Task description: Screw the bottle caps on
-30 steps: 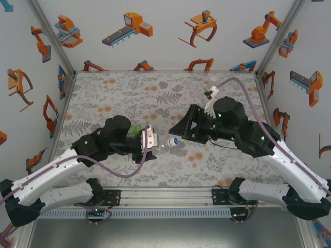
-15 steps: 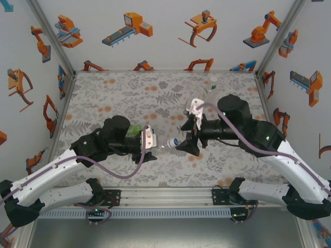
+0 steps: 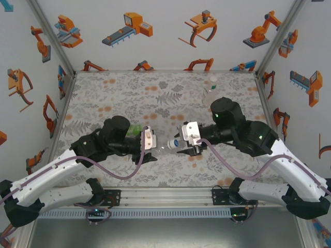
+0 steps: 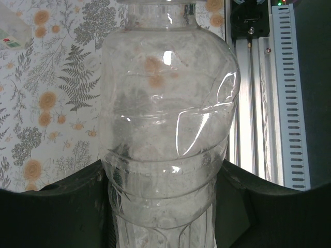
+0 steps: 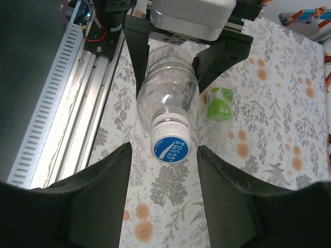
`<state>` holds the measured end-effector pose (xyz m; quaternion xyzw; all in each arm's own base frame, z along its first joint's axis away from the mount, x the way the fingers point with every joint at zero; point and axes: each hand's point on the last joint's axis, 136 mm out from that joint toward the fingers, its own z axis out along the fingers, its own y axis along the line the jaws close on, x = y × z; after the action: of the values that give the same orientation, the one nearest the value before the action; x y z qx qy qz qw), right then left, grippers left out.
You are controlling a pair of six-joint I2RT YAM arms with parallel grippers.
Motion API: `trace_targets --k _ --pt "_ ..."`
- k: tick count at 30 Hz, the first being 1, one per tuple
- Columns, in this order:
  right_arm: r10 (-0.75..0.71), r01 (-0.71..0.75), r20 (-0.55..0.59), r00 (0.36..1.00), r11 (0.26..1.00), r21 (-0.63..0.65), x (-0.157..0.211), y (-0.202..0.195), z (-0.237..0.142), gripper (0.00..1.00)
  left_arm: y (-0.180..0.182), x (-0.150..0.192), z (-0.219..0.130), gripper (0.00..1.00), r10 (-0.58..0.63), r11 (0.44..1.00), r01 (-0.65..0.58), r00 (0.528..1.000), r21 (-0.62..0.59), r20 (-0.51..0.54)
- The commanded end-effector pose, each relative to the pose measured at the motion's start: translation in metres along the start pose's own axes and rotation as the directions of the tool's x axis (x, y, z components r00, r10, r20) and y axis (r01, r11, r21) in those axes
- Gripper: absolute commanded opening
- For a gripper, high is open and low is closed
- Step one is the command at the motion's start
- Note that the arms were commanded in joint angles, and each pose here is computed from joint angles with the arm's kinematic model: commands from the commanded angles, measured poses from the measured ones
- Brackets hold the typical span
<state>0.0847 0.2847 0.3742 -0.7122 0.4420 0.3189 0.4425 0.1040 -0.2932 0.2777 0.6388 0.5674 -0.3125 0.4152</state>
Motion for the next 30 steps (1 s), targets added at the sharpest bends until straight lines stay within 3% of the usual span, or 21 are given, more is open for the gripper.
trace_targets --k 1,20,22,27,30 --pt "-0.051 0.051 0.022 0.998 0.999 -0.007 -0.002 0.0 0.004 0.48 -0.002 -0.018 -0.007 0.0 0.032 0.999 -0.032 0.998 0.002 0.061" --pt "-0.016 0.017 0.047 0.999 0.999 -0.027 -0.004 0.0 0.01 0.37 -0.002 -0.017 -0.008 0.0 0.025 1.0 -0.025 0.998 -0.001 0.058" --pt "0.005 -0.004 0.05 0.999 1.0 -0.031 -0.004 0.0 0.01 0.33 -0.002 -0.016 -0.007 0.0 0.025 1.0 -0.025 0.998 0.001 0.055" --pt "0.197 -0.198 0.016 0.98 0.98 0.03 0.003 -0.012 0.012 0.17 0.0 -0.016 -0.006 0.0 0.024 1.0 -0.024 0.998 -0.005 0.05" --pt "0.398 -0.396 0.001 0.918 0.914 0.085 0.015 -0.019 0.014 0.11 0.002 -0.013 -0.004 0.0 0.021 1.0 -0.02 0.999 -0.014 0.038"
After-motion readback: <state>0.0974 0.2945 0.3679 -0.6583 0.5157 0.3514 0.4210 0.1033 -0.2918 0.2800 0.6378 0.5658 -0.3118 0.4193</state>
